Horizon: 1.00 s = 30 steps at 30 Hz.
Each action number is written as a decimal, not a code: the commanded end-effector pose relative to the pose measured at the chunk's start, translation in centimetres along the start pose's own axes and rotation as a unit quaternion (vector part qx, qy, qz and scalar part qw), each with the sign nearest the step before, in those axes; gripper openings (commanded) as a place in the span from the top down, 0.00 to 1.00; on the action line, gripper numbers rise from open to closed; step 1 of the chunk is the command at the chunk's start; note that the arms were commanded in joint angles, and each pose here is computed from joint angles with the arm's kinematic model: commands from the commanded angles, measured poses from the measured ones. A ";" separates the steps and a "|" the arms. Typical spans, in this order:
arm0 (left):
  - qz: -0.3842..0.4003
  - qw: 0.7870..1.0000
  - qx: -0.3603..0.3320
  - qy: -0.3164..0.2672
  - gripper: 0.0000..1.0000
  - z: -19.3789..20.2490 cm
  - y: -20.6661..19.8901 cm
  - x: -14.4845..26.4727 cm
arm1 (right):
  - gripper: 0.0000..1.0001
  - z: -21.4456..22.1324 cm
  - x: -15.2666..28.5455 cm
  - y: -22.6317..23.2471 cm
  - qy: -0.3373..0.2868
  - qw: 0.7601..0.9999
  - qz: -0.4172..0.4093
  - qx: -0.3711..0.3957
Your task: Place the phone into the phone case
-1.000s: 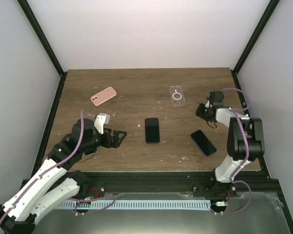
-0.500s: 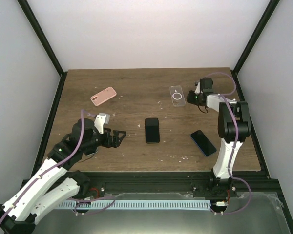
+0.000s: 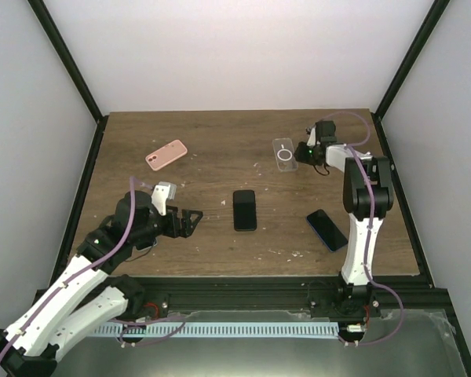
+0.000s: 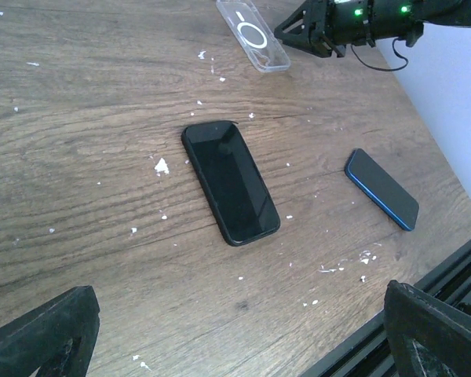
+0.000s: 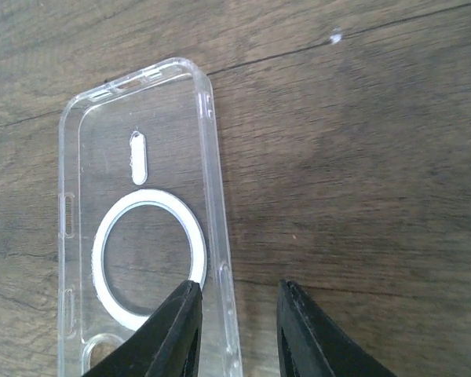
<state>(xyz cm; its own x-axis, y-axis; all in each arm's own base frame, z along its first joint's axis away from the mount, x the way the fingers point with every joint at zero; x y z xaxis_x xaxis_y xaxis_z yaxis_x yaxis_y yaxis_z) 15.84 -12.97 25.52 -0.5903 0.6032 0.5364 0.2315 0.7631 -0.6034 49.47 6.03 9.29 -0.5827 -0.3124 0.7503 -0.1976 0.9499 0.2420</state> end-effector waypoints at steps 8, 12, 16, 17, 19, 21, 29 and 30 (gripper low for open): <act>0.000 1.000 -0.004 -0.014 0.00 -0.3 0.0 0.3 | 0.77 1.0 -2.8 1.2 0.073 0.994 0.060 0.047; 0.001 1.000 -0.005 -0.013 0.01 -0.3 -0.1 0.3 | 0.90 1.4 -2.2 1.4 0.086 0.990 0.092 0.061; -0.001 1.000 -0.005 -0.012 0.01 -0.3 0.0 0.2 | 0.98 1.9 -0.6 2.7 0.083 0.990 0.093 0.067; -0.002 1.000 -0.004 -0.012 0.01 -0.3 0.0 0.2 | 0.99 2.0 -0.1 3.1 0.080 0.990 0.091 0.066; -0.002 1.000 -0.003 -0.013 0.01 -0.3 0.0 0.3 | 0.99 2.4 0.9 3.9 0.074 0.991 0.087 0.065; 0.000 1.000 -0.004 -0.016 0.01 -0.4 0.0 0.3 | 0.99 3.0 1.8 4.8 0.073 0.992 0.082 0.065; -0.001 1.000 -0.002 -0.014 0.01 -0.3 0.0 0.3 | 0.99 8.9 6.2 8.3 0.116 0.989 0.074 0.060; 0.000 1.000 -0.003 -0.014 0.01 -0.3 0.0 0.3 | 0.99 9.9 6.7 8.6 0.123 0.988 0.070 0.062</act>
<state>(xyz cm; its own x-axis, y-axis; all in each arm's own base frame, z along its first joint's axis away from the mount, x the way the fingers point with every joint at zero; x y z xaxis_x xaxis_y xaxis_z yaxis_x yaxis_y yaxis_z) 15.84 -12.86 25.62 -0.5989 0.5982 0.5324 0.2297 0.7652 -0.6014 39.85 11.33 9.92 -0.4448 -0.1585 0.8815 -0.2365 0.9701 0.0551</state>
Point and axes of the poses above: each gripper's point midway between its finger pads, its own x axis back along the fingers, its own y axis along the line the jaws close on, z = x × y, the point moved 7 cm from there along x, back along the fingers, and after that the axes turned 13 degrees about x, right-handed, at the moved point
